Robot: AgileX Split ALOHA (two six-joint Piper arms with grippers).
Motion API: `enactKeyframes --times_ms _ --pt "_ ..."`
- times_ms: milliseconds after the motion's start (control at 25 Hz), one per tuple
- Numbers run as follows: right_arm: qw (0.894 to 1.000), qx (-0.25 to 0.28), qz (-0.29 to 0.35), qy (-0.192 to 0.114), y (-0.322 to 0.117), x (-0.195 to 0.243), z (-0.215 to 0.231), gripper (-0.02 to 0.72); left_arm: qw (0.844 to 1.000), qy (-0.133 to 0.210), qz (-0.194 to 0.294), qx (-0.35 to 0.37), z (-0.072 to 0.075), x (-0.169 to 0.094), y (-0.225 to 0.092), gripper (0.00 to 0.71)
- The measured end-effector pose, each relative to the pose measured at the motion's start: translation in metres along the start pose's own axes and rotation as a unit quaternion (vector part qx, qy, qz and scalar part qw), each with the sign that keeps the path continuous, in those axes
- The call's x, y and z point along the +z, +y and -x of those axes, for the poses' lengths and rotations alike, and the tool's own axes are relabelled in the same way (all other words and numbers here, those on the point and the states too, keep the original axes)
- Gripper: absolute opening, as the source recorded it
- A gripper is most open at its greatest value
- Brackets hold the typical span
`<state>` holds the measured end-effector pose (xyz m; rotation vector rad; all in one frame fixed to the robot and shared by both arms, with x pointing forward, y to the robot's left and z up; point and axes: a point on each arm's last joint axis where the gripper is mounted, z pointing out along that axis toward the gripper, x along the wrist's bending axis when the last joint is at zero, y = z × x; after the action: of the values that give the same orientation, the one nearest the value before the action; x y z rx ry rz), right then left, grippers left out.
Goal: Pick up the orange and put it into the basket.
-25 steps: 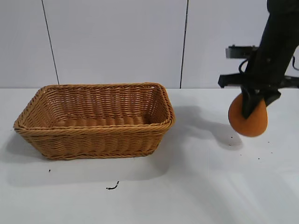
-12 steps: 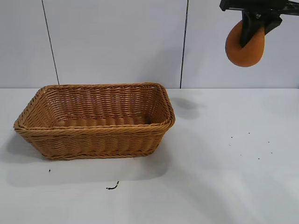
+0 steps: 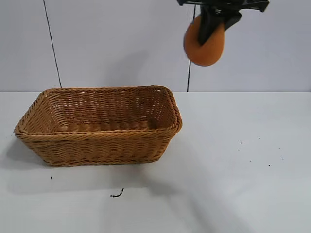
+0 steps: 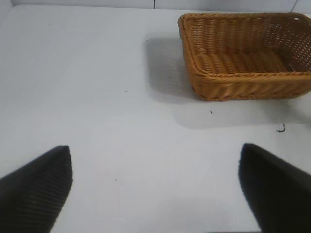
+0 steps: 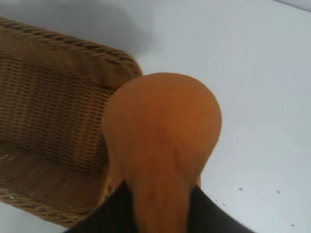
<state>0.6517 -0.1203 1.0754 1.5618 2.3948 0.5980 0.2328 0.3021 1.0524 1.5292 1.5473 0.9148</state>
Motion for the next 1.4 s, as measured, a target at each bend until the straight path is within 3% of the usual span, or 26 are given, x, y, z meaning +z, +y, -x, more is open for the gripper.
enactKeyframes --times_ms 360,600,760,840,960,1040,1160,1400 --pt "0.995 -0.086 -0.012 0.045 -0.009 0.075 -0.095 0.058 1.0 0.0 0.0 0.0 0.0 0.0 0.0 0.666" --pt "0.994 -0.092 -0.032 0.052 -0.023 0.132 -0.11 0.058 1.0 0.0 0.0 0.0 0.0 0.0 0.0 0.666" --pt "0.994 -0.085 -0.04 0.052 -0.026 0.142 -0.11 0.065 1.0 0.0 0.0 0.0 0.0 0.0 0.0 0.666" --pt "0.994 -0.083 -0.036 0.054 -0.024 0.14 -0.11 0.153 1.0 0.0 0.0 0.0 0.0 0.0 0.0 0.666" --pt "0.995 -0.084 -0.027 0.056 -0.017 0.133 -0.111 0.467 1.0 0.0 0.0 0.0 0.0 0.0 0.0 0.666" --pt "0.995 -0.084 -0.018 0.057 -0.009 0.124 -0.113 0.596 1.0 0.0 0.0 0.0 0.0 0.0 0.0 0.666" --pt "0.994 -0.088 -0.005 0.059 0.006 0.103 -0.114 0.641 1.0 0.0 0.0 0.0 0.0 0.0 0.0 0.666" --pt "0.996 -0.082 0.03 0.033 0.032 0.059 -0.102 0.652 1.0 0.0 0.0 0.0 0.0 0.0 0.0 0.666"
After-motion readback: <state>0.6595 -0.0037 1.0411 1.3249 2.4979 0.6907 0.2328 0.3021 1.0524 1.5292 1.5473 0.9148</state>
